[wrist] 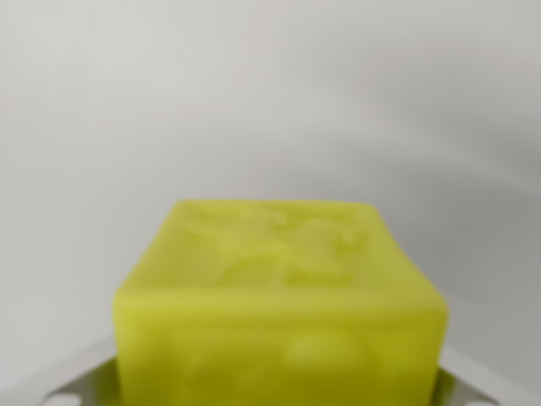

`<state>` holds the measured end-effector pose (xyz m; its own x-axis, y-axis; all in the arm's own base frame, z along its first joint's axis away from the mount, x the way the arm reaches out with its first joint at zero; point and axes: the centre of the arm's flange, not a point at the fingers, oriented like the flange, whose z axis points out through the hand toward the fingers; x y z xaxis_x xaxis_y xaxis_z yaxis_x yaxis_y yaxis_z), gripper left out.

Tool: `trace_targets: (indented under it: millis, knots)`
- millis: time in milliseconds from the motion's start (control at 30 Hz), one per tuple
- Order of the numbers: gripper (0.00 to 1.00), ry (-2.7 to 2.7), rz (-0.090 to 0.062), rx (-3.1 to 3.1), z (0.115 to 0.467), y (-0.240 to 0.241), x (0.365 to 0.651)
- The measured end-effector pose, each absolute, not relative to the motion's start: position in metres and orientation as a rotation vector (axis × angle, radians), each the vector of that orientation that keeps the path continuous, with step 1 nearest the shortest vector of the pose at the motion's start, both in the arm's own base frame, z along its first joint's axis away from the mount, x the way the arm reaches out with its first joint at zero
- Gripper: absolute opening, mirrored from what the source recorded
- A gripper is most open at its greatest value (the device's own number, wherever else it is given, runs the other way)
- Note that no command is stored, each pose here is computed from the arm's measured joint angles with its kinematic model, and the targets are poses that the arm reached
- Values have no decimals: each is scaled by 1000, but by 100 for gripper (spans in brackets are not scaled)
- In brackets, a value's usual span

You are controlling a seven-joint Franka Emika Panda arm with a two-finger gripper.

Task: Pick yellow cube

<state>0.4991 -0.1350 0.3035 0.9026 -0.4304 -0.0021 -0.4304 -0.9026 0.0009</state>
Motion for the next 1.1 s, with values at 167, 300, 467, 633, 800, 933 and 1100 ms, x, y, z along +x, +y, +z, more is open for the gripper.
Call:
trace_targets:
  millis: [167,300,467,633,800,933,1100]
  knots:
    - [0,-693,-3,3064,316,-135,499]
    - [0,-693,-3,3064,326,-135,499]
    - [0,-693,-3,3064,339,-135,499]
    - [0,-693,-3,3064,351,-135,499]
    - [0,-693,-3,3064,363,-135,499]
    - [0,-693,-3,3064,367,-135,499]
    - [0,-693,-3,3064,367,-135,499]
